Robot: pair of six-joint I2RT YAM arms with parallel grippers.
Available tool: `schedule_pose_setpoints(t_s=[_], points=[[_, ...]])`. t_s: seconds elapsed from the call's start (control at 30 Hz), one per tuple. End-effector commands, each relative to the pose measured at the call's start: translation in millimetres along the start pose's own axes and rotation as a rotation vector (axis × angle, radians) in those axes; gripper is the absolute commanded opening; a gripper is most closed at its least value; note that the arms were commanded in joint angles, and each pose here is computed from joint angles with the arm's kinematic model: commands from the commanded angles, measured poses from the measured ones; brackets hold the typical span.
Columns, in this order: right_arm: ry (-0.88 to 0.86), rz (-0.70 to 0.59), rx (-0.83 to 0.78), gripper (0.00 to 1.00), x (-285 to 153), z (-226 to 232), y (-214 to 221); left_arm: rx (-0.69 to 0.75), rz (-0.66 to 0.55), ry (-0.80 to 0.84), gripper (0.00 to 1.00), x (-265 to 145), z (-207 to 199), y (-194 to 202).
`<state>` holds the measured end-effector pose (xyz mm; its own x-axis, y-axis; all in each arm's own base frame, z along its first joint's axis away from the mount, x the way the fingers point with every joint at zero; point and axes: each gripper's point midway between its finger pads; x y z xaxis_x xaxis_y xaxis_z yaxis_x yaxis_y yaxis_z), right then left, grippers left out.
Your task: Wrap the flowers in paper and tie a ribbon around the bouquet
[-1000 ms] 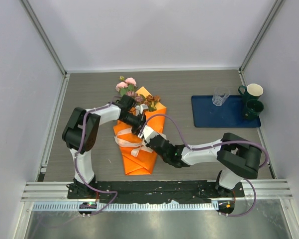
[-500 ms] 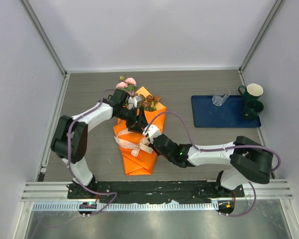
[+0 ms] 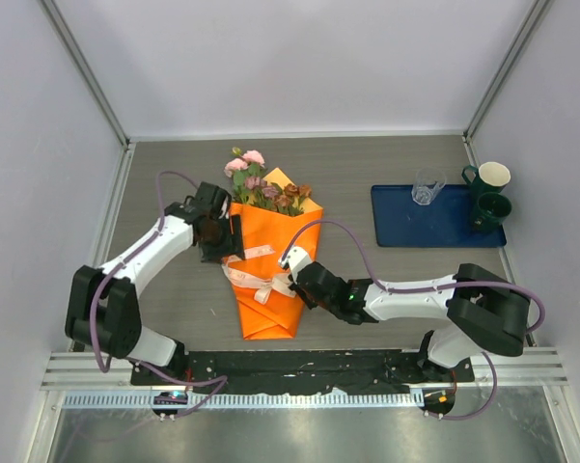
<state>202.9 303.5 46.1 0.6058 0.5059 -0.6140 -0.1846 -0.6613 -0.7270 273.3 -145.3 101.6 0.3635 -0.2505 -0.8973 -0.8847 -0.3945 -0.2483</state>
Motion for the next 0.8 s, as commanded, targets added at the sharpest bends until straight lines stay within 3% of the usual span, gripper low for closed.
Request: schedule_pose_setpoints(t_s=[0.0, 0.2, 0.3, 0.4, 0.43, 0.47, 0.7, 0.77], points=[[-0.005, -0.057, 0.055, 0.0, -2.1, -1.4, -23.2, -0.017, 0.009, -0.196, 0.67, 17.7, 42.1, 7.1], [-0.002, -0.057, 0.066, 0.0, -4.3, -6.6, -26.4, -0.03, 0.006, -0.218, 0.61, 33.1, 40.1, -0.3], [-0.002, -0.055, 0.079, 0.0, -6.6, -11.1, -31.3, -0.03, -0.009, -0.21, 0.44, 39.7, 37.4, -6.0], [-0.009, -0.051, 0.096, 0.0, -8.5, -16.5, -43.4, -0.041, -0.015, -0.199, 0.19, 42.8, 35.9, -10.9], [-0.01, -0.047, 0.101, 0.0, -8.3, -18.9, -47.2, -0.047, -0.044, -0.217, 0.05, 38.9, 38.5, -16.2], [-0.007, -0.03, 0.103, 0.0, -8.3, -21.0, -48.2, -0.054, -0.072, -0.221, 0.0, 33.6, 38.3, -20.7], [-0.094, 0.159, 0.176, 0.0, -23.9, -29.1, -79.3, -0.17, -0.308, -0.245, 0.0, -21.7, 46.3, -46.5], [-0.127, 0.251, 0.202, 0.0, -27.9, -25.1, -68.1, -0.214, -0.362, -0.294, 0.0, -33.3, 55.7, -51.4]])
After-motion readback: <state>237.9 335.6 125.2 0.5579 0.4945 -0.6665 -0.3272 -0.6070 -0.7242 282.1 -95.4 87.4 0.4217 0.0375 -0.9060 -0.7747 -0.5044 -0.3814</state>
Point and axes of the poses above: each gripper's point midway between its finger pads, its own x axis out along the fingers, its own z axis along the line the jaws close on, y = z × x, and after that the axes turned 15 degrees about -x, right-handed
